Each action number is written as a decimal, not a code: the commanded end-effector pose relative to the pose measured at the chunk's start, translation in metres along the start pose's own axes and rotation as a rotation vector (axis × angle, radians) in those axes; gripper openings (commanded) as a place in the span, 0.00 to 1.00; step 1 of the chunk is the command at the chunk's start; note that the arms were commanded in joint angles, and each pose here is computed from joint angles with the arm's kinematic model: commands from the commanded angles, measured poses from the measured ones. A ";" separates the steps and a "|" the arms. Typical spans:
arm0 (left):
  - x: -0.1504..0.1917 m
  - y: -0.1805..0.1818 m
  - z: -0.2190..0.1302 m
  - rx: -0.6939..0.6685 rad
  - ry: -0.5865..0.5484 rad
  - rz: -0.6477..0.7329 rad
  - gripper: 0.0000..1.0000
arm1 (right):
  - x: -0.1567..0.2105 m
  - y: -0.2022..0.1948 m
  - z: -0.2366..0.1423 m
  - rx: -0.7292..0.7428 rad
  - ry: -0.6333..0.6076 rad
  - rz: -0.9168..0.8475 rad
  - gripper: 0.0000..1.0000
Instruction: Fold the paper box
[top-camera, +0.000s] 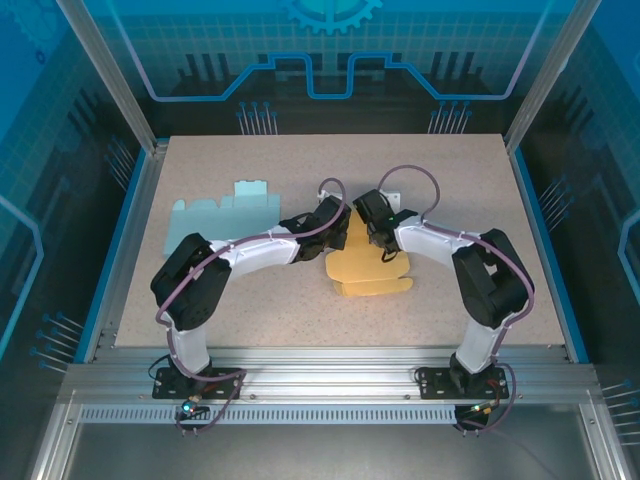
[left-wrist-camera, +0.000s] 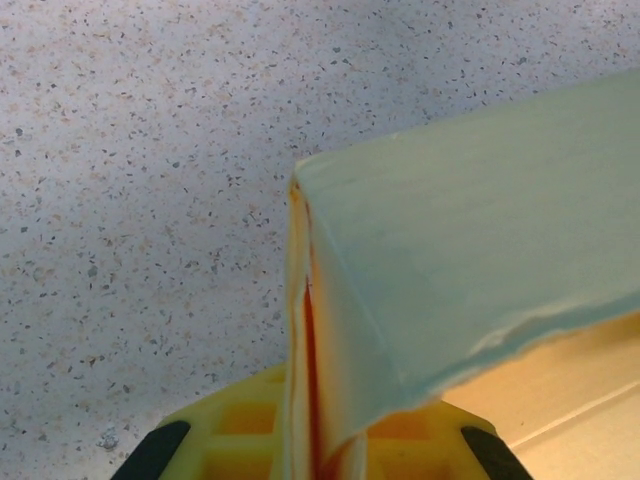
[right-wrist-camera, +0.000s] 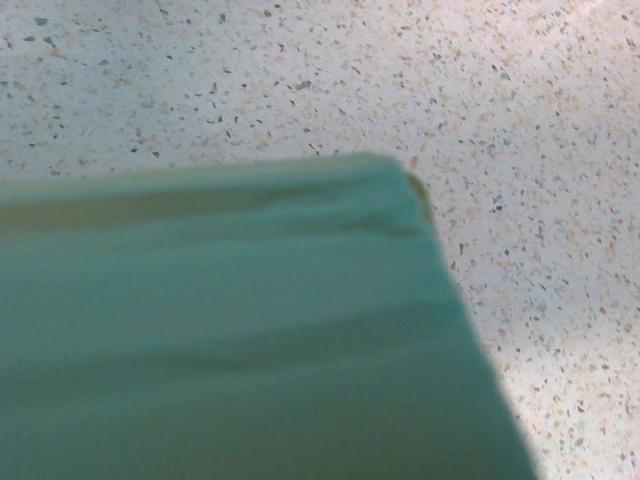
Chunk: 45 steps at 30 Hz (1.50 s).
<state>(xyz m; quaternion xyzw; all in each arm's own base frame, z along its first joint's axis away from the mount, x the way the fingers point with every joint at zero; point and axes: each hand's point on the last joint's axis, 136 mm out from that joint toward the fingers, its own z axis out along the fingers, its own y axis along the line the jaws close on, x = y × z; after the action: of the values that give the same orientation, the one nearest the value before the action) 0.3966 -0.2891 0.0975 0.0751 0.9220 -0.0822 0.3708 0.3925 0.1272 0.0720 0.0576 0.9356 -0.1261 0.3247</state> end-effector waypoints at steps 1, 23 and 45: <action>-0.008 -0.001 -0.007 -0.013 -0.010 -0.001 0.05 | 0.020 -0.050 0.008 0.276 0.039 -0.060 0.00; -0.001 0.002 -0.002 -0.043 0.030 0.008 0.03 | 0.018 -0.016 -0.015 0.155 0.047 -0.097 0.35; 0.035 0.035 -0.009 -0.023 0.469 0.260 0.00 | 0.004 -0.024 -0.112 -0.301 0.031 0.041 0.75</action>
<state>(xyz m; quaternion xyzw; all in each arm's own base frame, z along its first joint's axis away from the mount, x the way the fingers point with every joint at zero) 0.3904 -0.2458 0.0791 0.1563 0.9651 0.0141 0.2096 0.3300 0.1516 0.1633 0.0137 0.9413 0.0285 0.3360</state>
